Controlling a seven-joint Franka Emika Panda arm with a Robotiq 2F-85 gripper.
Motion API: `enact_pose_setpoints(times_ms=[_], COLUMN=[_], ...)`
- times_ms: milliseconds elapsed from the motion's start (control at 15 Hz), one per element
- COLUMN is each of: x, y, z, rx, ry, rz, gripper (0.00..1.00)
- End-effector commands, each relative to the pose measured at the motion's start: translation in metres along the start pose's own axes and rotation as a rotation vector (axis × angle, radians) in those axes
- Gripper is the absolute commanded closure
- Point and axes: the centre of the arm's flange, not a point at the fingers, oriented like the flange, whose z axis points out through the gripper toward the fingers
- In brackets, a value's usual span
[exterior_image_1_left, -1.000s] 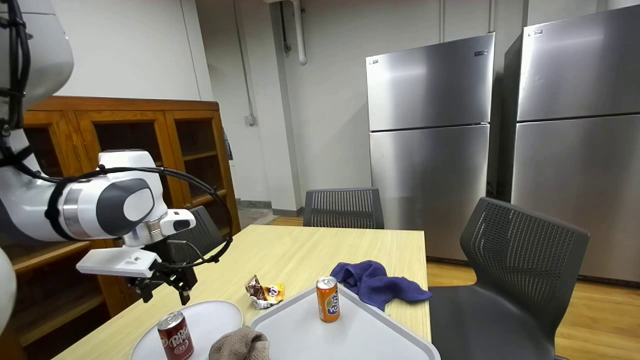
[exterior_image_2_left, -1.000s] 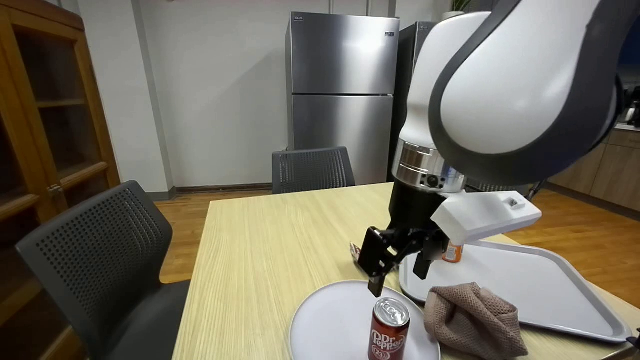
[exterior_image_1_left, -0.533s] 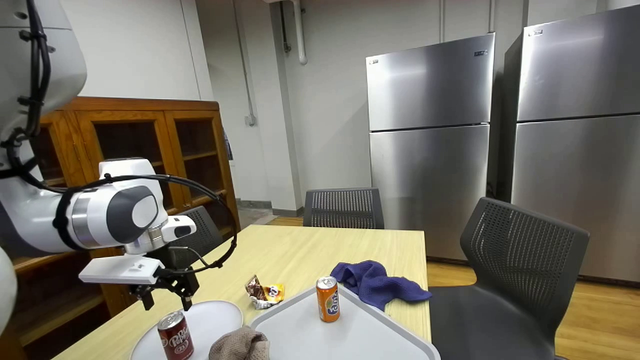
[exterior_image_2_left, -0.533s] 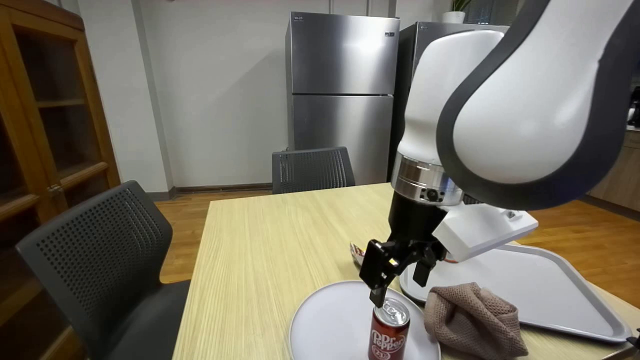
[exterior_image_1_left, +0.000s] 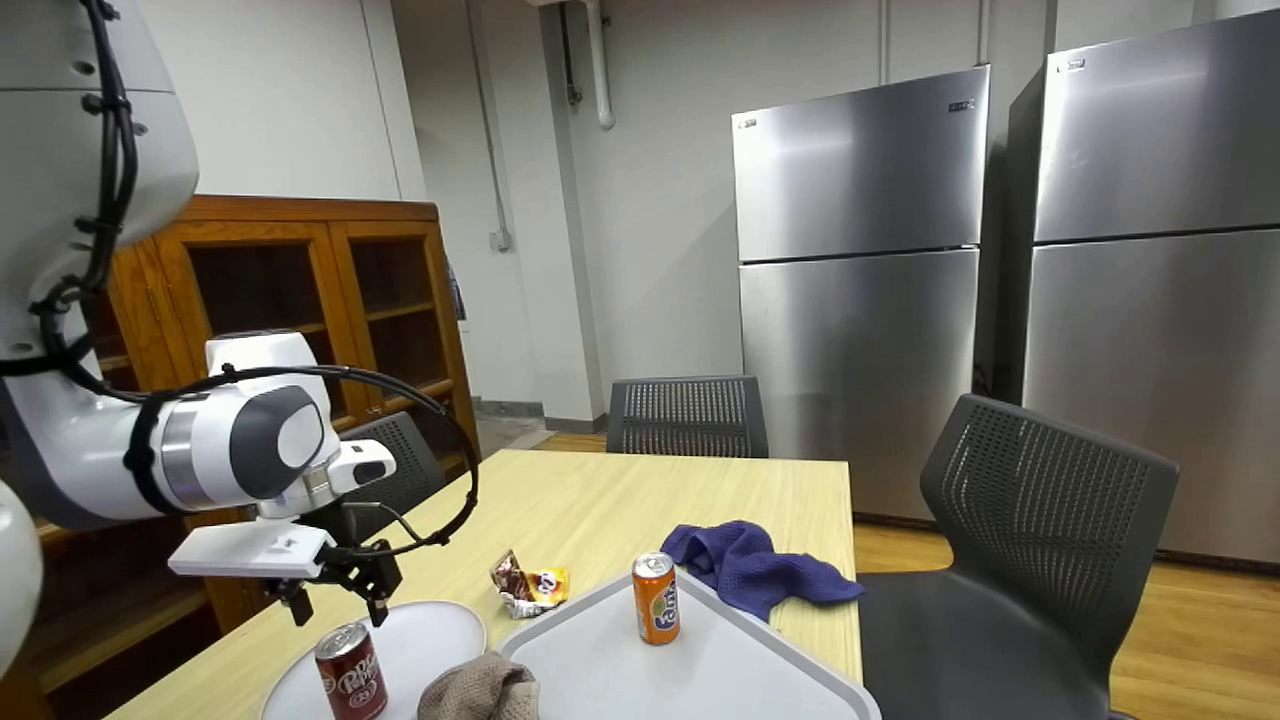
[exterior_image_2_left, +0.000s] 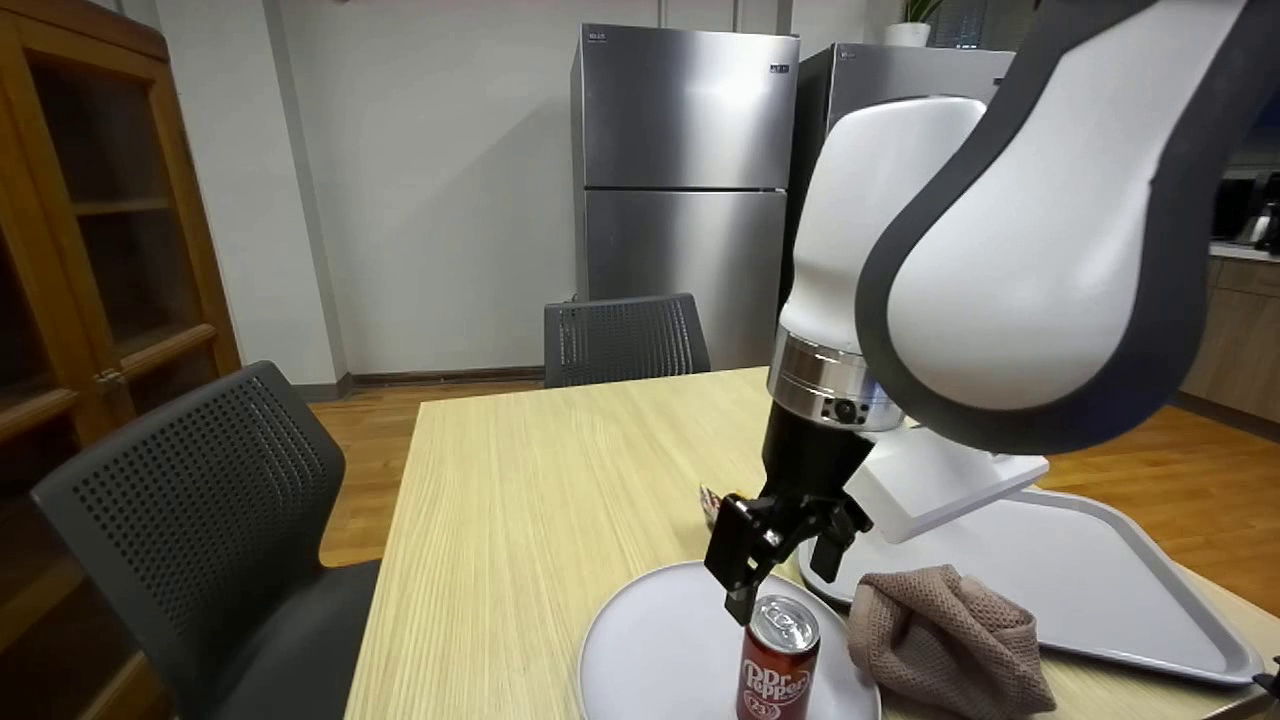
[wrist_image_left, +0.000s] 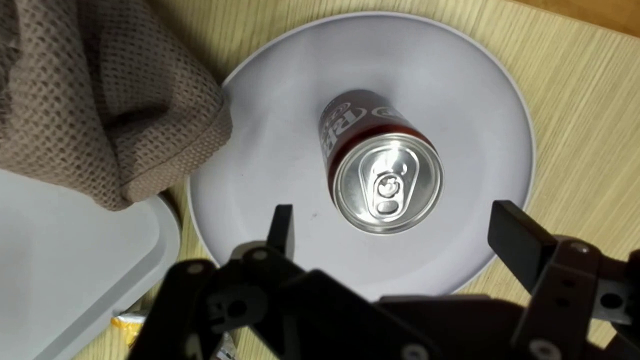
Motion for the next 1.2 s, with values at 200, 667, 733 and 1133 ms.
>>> enact_pose_setpoints(times_ms=[200,667,733,1133], x=[0.011,0.008,0.006,0.000], y=[-0.017,-0.018,-0.018,-0.016], z=[0.021,0.036,0.038,0.045], rx=[-0.005,-0.023,-0.025,-0.032], ry=[0.014,-0.013,-0.016,-0.033], rz=[-0.001,-0.013,-0.014,-0.015], gripper=[0.00,0.00,0.00,0.00])
